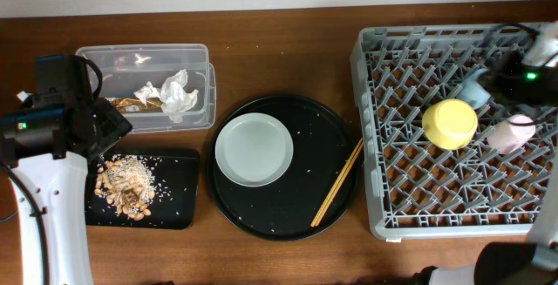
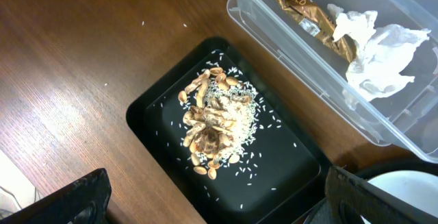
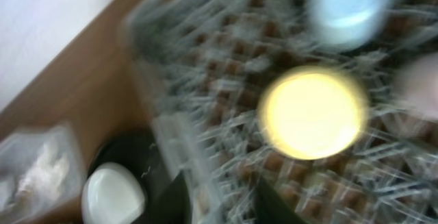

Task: Sort waste into correct bins and load items into the dishwasher rack
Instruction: 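Reach the right gripper to the chopsticks and grasp one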

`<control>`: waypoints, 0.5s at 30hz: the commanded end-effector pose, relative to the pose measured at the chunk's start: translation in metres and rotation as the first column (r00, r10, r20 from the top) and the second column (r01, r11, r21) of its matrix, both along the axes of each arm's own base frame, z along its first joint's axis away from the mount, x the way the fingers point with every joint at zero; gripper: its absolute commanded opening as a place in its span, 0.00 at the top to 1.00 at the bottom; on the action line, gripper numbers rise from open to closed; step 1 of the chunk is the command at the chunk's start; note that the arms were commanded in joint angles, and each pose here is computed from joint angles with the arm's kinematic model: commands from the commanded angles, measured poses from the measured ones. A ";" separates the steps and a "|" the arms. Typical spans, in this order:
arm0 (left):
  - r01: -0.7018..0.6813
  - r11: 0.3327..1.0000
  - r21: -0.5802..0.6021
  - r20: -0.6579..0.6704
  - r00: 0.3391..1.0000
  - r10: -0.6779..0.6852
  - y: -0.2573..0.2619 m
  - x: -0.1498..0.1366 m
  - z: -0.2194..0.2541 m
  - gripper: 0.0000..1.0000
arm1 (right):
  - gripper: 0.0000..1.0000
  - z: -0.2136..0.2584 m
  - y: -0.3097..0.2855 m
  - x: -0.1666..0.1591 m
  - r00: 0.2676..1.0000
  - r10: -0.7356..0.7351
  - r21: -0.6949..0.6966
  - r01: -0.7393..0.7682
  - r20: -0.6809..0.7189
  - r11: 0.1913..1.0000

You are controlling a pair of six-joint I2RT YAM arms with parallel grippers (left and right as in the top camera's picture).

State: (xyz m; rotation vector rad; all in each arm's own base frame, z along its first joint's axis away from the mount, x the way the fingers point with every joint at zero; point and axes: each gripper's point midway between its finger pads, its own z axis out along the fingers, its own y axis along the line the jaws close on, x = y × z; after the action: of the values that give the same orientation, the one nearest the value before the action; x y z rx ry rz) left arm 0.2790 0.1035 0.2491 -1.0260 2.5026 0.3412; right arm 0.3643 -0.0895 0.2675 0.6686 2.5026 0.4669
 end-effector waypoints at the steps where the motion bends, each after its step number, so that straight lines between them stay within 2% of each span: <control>1: -0.016 1.000 0.002 0.022 1.000 0.016 0.001 -0.001 0.005 0.01 | 0.02 0.004 0.096 -0.008 0.957 0.289 0.099 -0.287 -0.012 0.953; 2: -0.016 1.000 0.002 0.022 1.000 0.016 0.001 -0.001 0.005 0.00 | 0.02 -0.004 0.121 -0.014 0.933 0.355 0.122 -0.346 -0.054 0.930; 3: -0.016 1.000 0.002 0.022 1.000 0.016 0.001 -0.001 0.005 0.00 | 0.13 -0.014 0.149 -0.021 0.894 0.437 0.138 -0.423 -0.096 0.896; 4: -0.016 1.000 0.002 0.022 1.000 0.016 0.001 -0.001 0.005 0.00 | 0.29 -0.027 0.175 -0.026 0.854 0.501 0.137 -0.484 -0.141 0.864; 5: -0.016 1.000 0.002 0.022 1.000 0.016 0.001 -0.001 0.005 0.01 | 0.33 -0.038 0.186 -0.029 0.846 0.495 0.125 -0.479 -0.197 0.869; 7: -0.016 1.000 0.002 0.022 1.000 0.016 0.001 -0.001 0.005 0.00 | 0.33 -0.074 0.191 -0.036 0.870 0.305 -0.026 -0.341 -0.388 0.940; 8: -0.016 1.000 0.002 0.022 1.000 0.016 0.001 -0.001 0.005 0.00 | 0.36 -0.086 0.187 -0.038 0.881 0.187 -0.134 -0.268 -0.434 0.954; 11: -0.016 1.000 0.002 0.022 1.000 0.016 0.001 -0.001 0.005 0.00 | 0.36 -0.106 0.186 -0.052 0.886 -0.063 -0.304 -0.090 -0.458 0.949; 12: -0.016 1.000 0.002 0.022 1.000 0.016 0.001 -0.001 0.005 0.00 | 0.34 -0.116 0.190 -0.060 0.878 -0.099 -0.326 -0.068 -0.468 0.943; 15: -0.016 1.000 0.002 0.022 1.000 0.016 0.001 -0.001 0.005 0.00 | 0.34 -0.158 0.216 -0.075 0.864 -0.025 -0.283 -0.137 -0.503 0.949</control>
State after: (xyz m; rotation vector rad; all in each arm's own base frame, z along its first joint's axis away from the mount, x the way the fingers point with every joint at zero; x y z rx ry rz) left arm 0.2795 0.1036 0.2493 -1.0253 2.5007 0.3405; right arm 0.2984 0.1246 0.1315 0.5817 3.0183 -0.0490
